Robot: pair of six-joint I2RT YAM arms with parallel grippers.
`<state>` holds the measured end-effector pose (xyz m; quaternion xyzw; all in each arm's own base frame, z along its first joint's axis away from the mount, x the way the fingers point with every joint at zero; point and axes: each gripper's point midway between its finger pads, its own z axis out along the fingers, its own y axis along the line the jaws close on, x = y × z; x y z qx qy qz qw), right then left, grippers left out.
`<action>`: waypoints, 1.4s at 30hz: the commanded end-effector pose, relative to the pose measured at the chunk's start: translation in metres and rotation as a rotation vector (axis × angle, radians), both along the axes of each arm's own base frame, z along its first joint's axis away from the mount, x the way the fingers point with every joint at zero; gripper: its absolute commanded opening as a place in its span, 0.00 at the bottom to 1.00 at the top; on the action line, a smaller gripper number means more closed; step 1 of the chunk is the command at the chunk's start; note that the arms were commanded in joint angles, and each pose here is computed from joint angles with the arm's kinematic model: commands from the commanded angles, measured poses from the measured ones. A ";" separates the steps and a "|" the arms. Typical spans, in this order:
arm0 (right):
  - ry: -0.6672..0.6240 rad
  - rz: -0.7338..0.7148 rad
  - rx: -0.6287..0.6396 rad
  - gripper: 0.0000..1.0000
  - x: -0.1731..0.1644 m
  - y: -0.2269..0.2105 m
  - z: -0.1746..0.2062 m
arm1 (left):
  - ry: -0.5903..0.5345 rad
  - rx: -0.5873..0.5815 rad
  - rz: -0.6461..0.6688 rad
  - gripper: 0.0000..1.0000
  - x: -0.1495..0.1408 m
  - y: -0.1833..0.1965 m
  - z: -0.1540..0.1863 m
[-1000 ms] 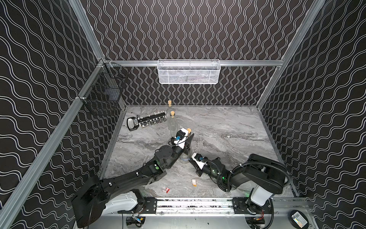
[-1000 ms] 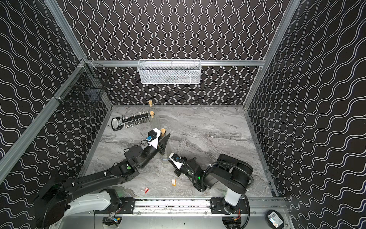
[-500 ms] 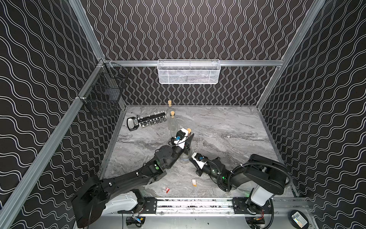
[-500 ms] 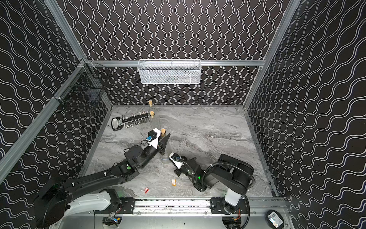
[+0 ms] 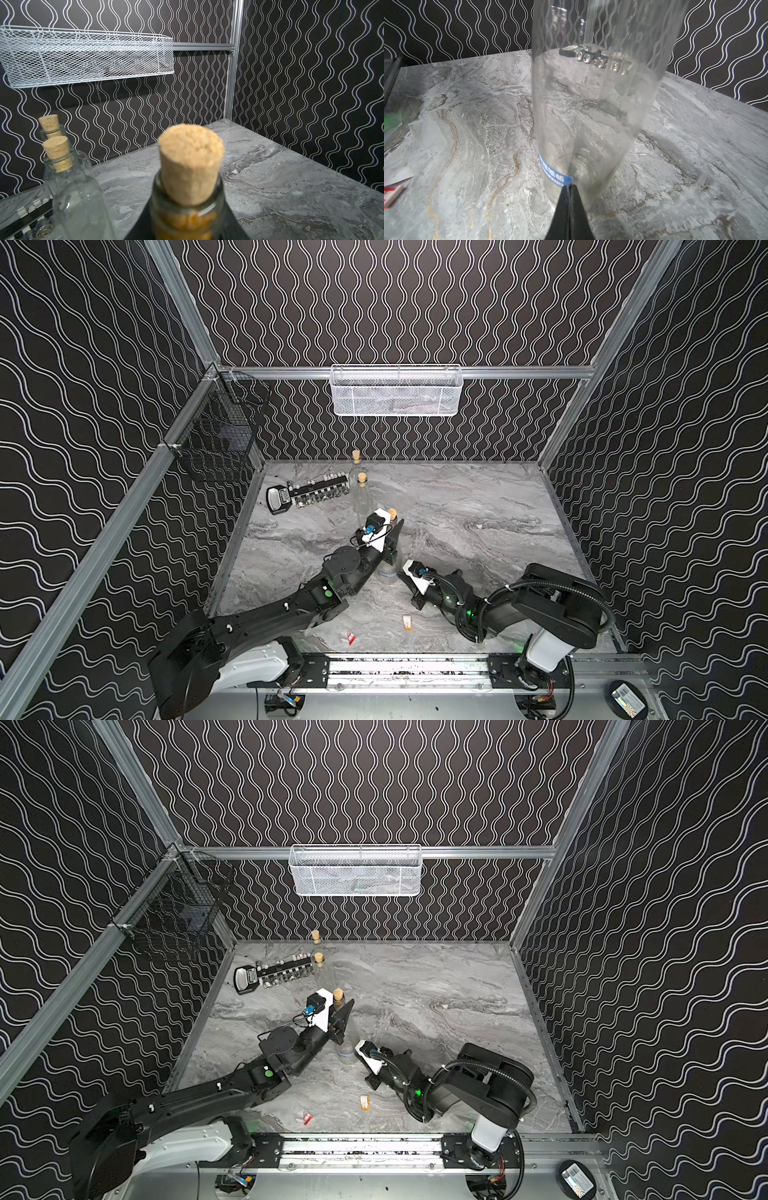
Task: Remove the label from the bottle
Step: Tear open the label from the bottle.
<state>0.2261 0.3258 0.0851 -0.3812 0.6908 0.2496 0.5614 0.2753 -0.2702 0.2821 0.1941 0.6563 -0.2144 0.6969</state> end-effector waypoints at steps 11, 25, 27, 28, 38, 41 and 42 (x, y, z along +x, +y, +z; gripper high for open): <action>-0.006 0.007 0.040 0.00 -0.003 0.003 0.010 | 0.100 0.103 0.045 0.00 0.000 0.009 -0.039; -0.002 0.033 0.047 0.00 -0.010 0.006 0.011 | 0.076 0.100 0.103 0.00 0.004 0.020 -0.033; -0.001 0.038 0.044 0.00 -0.011 0.006 0.010 | 0.072 0.101 0.111 0.00 0.004 0.022 -0.032; 0.000 0.038 0.044 0.00 -0.011 0.006 0.010 | 0.070 0.105 0.111 0.00 0.004 0.022 -0.033; 0.003 0.050 0.048 0.00 -0.015 0.008 0.010 | 0.050 0.114 0.144 0.00 0.006 0.027 -0.029; 0.003 0.055 0.049 0.00 -0.016 0.008 0.010 | 0.045 0.117 0.148 0.00 0.007 0.028 -0.029; 0.004 0.056 0.048 0.00 -0.017 0.008 0.010 | 0.045 0.118 0.150 0.00 0.007 0.028 -0.029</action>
